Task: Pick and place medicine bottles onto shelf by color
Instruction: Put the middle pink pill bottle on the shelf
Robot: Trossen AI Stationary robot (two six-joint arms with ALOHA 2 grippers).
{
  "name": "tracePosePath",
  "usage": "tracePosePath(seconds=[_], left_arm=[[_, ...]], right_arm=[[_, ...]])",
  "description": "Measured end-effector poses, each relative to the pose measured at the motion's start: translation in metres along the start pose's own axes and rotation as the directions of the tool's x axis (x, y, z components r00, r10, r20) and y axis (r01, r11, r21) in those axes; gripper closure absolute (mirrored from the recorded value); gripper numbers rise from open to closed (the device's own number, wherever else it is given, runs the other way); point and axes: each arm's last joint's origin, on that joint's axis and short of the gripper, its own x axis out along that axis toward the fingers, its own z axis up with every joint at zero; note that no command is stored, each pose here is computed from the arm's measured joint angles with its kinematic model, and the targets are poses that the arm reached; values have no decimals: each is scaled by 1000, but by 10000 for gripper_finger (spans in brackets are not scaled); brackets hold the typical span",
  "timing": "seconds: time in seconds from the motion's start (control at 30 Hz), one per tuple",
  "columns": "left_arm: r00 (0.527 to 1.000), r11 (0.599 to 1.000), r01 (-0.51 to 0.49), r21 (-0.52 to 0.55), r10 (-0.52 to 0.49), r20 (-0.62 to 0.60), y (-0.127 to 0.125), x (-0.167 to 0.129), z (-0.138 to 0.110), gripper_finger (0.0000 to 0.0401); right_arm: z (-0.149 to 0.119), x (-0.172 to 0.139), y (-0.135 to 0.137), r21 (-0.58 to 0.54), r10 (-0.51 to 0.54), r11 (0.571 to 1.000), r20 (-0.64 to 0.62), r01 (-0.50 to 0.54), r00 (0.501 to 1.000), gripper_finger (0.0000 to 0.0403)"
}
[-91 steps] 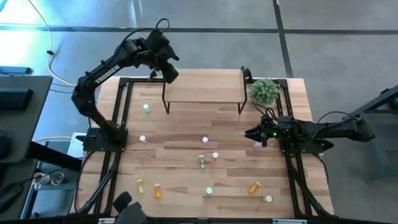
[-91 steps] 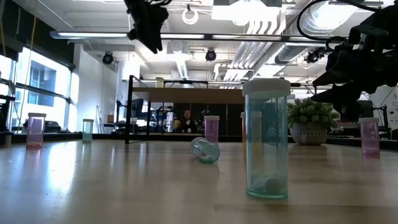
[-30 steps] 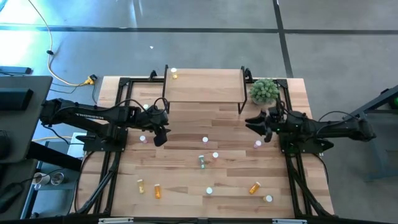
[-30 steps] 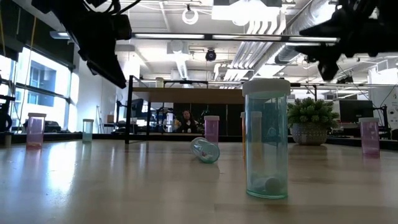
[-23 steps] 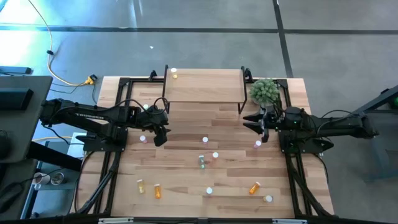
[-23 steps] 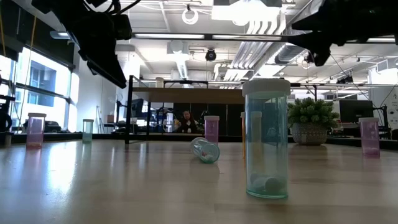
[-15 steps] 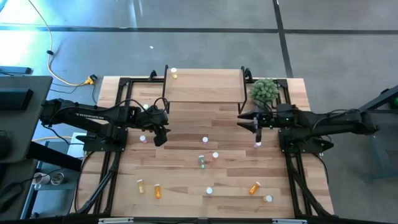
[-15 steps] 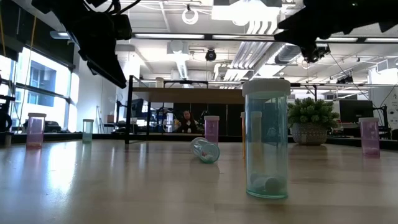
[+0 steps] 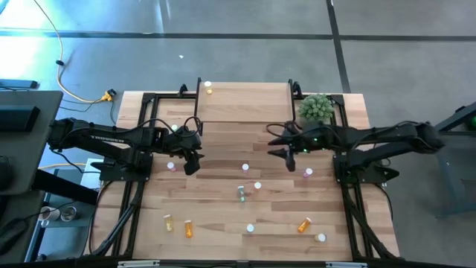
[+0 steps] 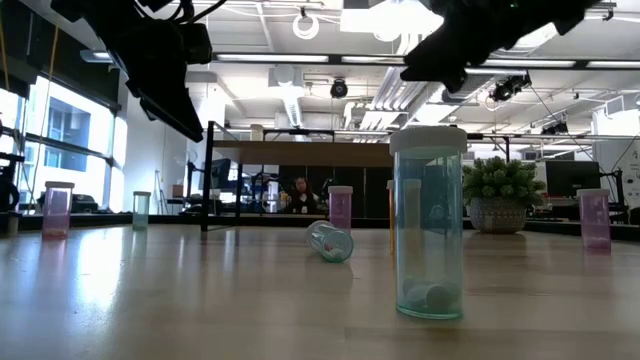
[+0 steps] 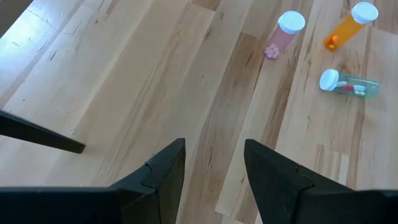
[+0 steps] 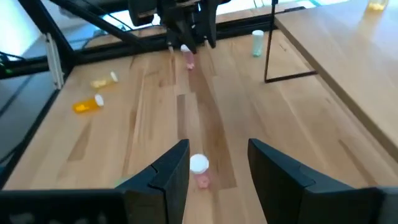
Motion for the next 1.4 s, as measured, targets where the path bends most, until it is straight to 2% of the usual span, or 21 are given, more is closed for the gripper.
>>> tracePosePath(seconds=[0.17,0.3,0.5,0.63,0.9,1.4], left_arm=[[1000,1000,1,0,-1,-1,0,0,0,244],[1000,1000,1,0,-1,-1,0,0,0,245],[1000,1000,1,0,-1,-1,0,0,0,244],[1000,1000,1,0,-1,-1,0,0,0,244],[1000,1000,2,0,-2,-1,0,0,0,245],[1000,1000,4,0,-4,-2,0,0,0,244]], right_arm=[[14,12,1,-82,-3,997,-57,-2,998,249],[11,24,7,-133,15,991,-99,-28,995,249],[-2,41,13,-101,26,994,-180,-45,983,248],[-12,54,15,-96,30,994,-229,-53,973,232],[-27,89,17,-146,37,987,-225,-71,974,192],[-56,128,13,-202,21,977,-254,-74,967,190]])
